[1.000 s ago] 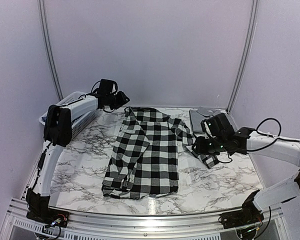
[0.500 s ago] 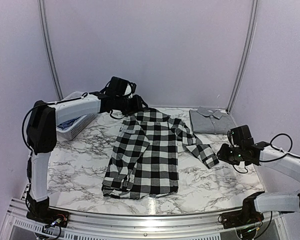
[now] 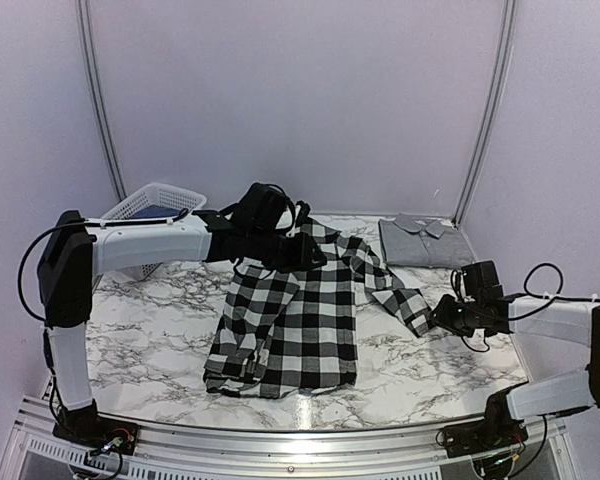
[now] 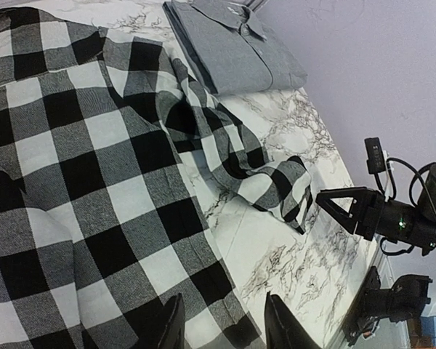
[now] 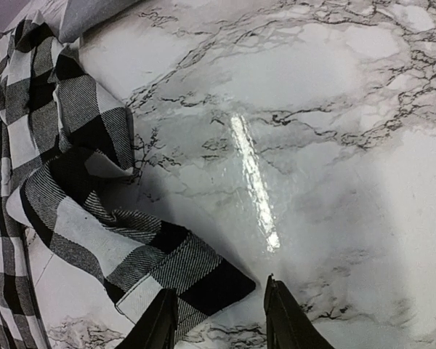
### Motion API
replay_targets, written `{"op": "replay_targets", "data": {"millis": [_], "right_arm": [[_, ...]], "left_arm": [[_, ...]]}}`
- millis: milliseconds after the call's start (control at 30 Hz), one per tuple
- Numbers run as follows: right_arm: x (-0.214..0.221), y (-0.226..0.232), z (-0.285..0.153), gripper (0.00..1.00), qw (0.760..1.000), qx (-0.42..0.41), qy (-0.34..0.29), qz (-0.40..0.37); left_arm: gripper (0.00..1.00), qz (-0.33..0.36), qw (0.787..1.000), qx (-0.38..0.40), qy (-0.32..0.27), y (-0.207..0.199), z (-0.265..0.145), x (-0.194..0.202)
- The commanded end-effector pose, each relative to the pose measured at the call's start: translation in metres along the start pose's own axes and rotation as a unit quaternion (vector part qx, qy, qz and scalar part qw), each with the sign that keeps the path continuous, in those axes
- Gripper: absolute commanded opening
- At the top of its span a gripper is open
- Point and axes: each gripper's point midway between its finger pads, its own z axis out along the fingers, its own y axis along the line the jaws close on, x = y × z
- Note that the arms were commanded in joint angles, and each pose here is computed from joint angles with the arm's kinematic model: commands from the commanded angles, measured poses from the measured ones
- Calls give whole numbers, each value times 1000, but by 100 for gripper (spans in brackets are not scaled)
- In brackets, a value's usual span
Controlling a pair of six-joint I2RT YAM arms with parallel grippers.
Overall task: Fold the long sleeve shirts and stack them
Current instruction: Pick up the sleeve from the center of the board.
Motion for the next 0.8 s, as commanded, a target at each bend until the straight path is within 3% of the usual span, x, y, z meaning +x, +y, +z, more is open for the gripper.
{"op": "replay_targets", "data": {"millis": [0, 467, 667, 767], "right_arm": [[-10, 5, 8, 37, 1000, -9, -10, -9], [-4, 2, 27, 38, 1000, 1, 10, -1], [-3, 4, 32, 23, 1000, -4, 18, 3], [-4, 9, 32, 9, 1000, -9, 19, 0]], "left_arm": [[38, 21, 1000, 5, 5, -20, -10, 12], [38, 74, 995, 2, 66, -53, 3, 74], [38, 72, 995, -3, 68, -50, 4, 76], [37, 70, 995, -3, 71, -49, 6, 78]]}}
